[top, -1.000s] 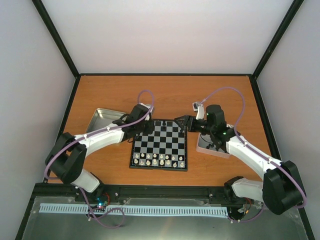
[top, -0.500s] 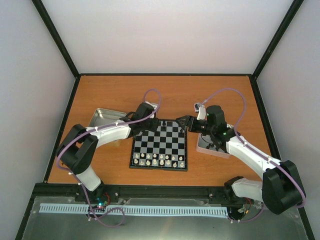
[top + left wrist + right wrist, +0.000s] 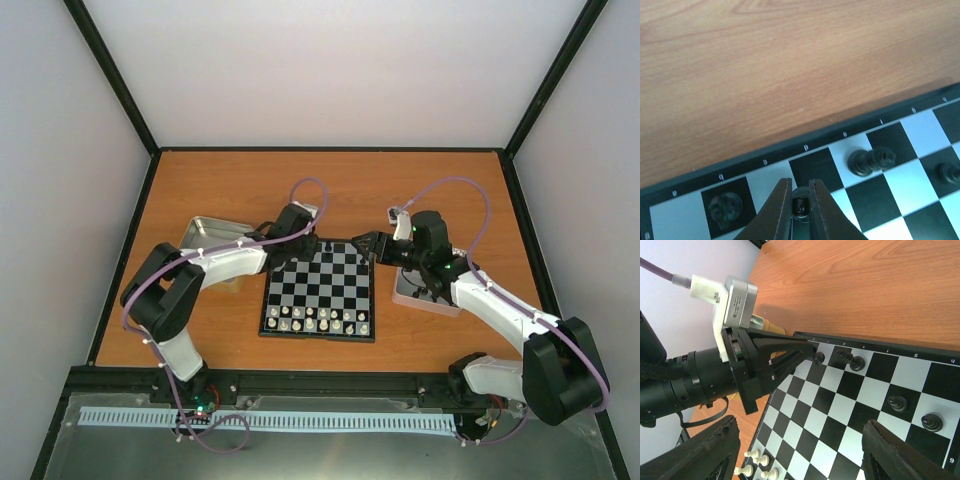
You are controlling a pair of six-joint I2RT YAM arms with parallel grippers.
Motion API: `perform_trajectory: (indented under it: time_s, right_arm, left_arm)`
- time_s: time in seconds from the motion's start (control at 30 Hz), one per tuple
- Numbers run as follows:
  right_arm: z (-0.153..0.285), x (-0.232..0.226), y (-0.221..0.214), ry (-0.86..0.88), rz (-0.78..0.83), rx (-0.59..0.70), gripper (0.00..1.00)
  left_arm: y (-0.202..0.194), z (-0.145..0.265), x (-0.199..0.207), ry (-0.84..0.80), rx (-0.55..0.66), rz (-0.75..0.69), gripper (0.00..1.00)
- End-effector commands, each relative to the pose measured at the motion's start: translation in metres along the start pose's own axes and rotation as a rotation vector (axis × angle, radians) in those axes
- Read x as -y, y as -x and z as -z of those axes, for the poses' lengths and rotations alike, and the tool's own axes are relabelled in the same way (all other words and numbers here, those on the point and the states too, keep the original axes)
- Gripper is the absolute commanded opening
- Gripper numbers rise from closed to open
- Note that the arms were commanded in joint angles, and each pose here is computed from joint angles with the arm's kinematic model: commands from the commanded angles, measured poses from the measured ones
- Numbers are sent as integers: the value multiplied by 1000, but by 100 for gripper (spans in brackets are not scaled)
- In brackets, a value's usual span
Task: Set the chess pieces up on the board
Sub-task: Place the chess piece on the chessboard.
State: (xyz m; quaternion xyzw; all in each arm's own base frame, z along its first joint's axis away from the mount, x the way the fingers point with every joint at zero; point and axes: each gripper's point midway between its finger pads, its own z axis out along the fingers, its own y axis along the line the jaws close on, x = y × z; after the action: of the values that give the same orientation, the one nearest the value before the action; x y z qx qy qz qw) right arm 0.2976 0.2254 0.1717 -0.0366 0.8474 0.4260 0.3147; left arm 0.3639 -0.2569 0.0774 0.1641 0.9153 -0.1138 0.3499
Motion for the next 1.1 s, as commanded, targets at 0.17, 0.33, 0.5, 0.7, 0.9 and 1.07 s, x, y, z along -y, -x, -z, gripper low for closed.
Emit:
perform_trajectory:
  time_s: [0.17, 0.33, 0.5, 0.7, 0.9, 1.07]
  right_arm:
    - [1, 7, -3, -20, -11, -4, 67]
    - [1, 7, -3, -21, -10, -5, 67]
    - [1, 7, -3, -23, -11, -4, 67]
    - [1, 8, -3, -25, -12, -6, 67]
    - [1, 7, -2, -21, -14, -5, 67]
    - [2, 6, -1, -23, -15, -3, 67]
  left_arm:
    - [28, -11, -15, 128, 63, -53, 2]
    - [21, -14, -17, 133, 42, -46, 5]
    - [13, -17, -17, 130, 18, -45, 6]
    - [13, -15, -18, 132, 14, -50, 14]
    - [27, -4, -12, 109, 32, -41, 23]
    - [41, 11, -12, 105, 37, -7, 29]
